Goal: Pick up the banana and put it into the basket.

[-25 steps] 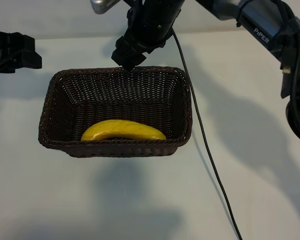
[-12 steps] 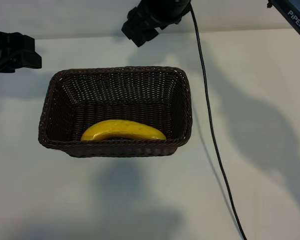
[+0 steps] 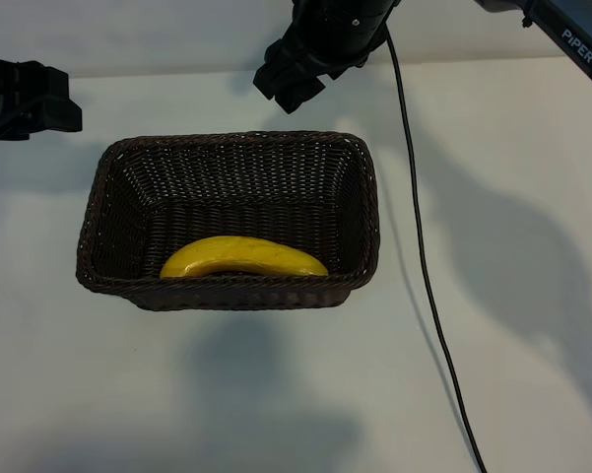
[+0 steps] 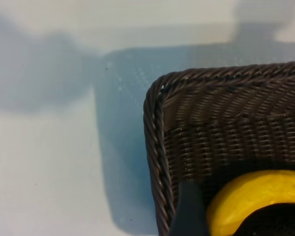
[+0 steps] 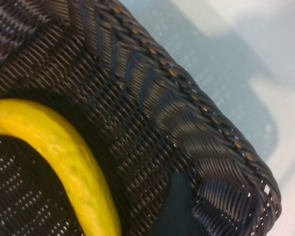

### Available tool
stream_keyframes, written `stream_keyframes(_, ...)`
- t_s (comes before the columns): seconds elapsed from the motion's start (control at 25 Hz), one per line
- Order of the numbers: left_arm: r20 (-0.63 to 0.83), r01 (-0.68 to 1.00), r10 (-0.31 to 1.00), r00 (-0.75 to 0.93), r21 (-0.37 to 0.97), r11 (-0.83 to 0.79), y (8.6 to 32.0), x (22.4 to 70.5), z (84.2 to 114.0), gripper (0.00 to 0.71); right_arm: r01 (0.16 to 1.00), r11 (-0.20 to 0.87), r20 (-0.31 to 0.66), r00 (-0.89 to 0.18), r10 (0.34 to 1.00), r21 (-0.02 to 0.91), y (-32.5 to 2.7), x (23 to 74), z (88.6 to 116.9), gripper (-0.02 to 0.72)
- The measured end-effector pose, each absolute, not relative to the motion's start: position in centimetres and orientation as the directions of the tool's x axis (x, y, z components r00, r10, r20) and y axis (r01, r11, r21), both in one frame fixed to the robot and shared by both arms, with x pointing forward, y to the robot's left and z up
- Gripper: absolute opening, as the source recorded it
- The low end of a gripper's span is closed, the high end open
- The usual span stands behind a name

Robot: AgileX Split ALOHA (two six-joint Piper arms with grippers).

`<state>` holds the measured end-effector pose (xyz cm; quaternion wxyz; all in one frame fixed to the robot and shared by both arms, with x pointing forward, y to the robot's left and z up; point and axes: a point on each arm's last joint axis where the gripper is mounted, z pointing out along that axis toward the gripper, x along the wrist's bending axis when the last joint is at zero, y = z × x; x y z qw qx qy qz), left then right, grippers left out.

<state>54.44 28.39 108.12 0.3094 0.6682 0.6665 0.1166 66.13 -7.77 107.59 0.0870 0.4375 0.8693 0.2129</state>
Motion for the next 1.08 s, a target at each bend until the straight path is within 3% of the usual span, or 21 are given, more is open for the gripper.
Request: stream_keyframes(1.08, -0.256, 0.818, 0.963, 0.085, 0.569, 0.079, 28.39, 54.44, 108.12, 0.588, 0.722, 0.531, 0.016, -0.598, 0.801, 0.443, -7.98, 66.23, 107.56, 0.57)
